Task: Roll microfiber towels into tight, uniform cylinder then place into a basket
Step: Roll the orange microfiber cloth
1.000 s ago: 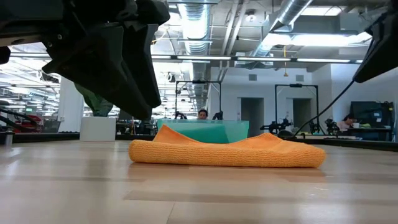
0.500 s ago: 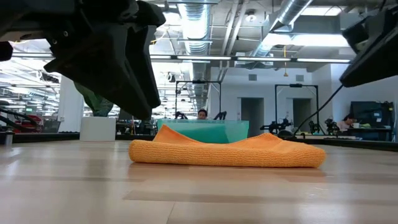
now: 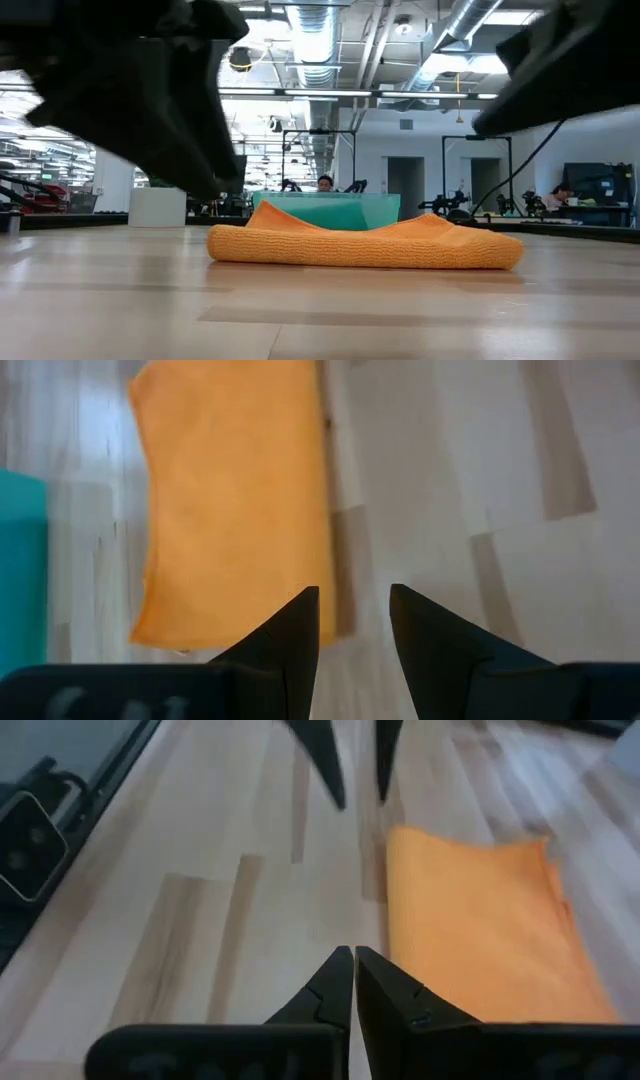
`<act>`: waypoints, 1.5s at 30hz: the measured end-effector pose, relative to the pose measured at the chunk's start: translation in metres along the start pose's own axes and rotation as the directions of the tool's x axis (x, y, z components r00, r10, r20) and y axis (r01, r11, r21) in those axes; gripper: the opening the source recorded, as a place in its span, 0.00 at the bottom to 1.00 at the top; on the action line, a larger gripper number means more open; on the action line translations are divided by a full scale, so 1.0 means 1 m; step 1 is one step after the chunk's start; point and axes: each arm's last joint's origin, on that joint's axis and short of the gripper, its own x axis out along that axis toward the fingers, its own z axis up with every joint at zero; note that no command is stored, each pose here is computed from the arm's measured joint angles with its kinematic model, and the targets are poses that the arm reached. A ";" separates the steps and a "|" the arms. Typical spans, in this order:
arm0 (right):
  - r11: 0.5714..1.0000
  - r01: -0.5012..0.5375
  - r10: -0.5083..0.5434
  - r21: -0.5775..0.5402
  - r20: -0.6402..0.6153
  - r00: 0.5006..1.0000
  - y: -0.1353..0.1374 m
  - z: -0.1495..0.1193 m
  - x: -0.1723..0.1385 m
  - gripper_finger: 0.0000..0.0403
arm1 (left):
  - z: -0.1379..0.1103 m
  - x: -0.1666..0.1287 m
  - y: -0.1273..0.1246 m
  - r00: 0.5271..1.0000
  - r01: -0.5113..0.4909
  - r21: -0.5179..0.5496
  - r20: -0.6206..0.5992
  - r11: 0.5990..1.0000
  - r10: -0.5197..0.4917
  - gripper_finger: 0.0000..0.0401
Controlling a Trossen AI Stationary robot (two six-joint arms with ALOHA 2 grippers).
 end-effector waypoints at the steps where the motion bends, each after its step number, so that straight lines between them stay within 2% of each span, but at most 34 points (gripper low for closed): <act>1: 1.000 0.001 -0.001 -0.011 0.000 1.000 0.000 0.004 -0.001 0.10 | -0.002 0.001 -0.002 1.000 -0.002 -0.001 0.010 1.000 0.002 0.30; 7: 0.995 -0.004 0.000 -0.098 -0.046 0.999 0.007 0.021 -0.010 0.12 | -0.009 0.009 -0.005 1.000 -0.002 -0.006 0.016 1.000 0.002 0.30; 11: 0.989 0.005 -0.023 -0.151 -0.112 0.993 0.007 0.020 -0.015 0.12 | -0.008 0.014 0.000 1.000 -0.010 -0.016 0.006 1.000 0.010 0.30; 16: 0.991 0.018 -0.039 -0.135 -0.157 0.987 0.006 0.016 -0.017 0.13 | -0.006 0.021 0.009 1.000 -0.016 -0.053 -0.011 0.998 0.015 0.30; 22: 0.994 0.015 -0.035 -0.104 -0.188 0.982 0.005 0.013 -0.017 0.19 | -0.003 0.029 0.017 0.994 0.085 -0.084 -0.055 0.993 -0.090 0.30; 25: 0.993 0.023 -0.045 -0.115 -0.193 0.980 0.004 0.012 -0.014 0.24 | -0.001 0.032 0.020 0.993 0.101 -0.101 -0.055 0.990 -0.107 0.30; 35: 0.991 0.063 -0.089 -0.120 -0.229 0.969 -0.011 0.001 -0.002 0.39 | -0.001 0.033 0.022 0.994 0.092 -0.057 -0.057 0.994 -0.095 0.30; 45: 0.991 0.069 -0.095 -0.117 -0.235 0.967 -0.015 -0.009 0.001 0.45 | -0.002 0.035 0.026 0.998 0.031 -0.049 -0.060 0.998 -0.034 0.30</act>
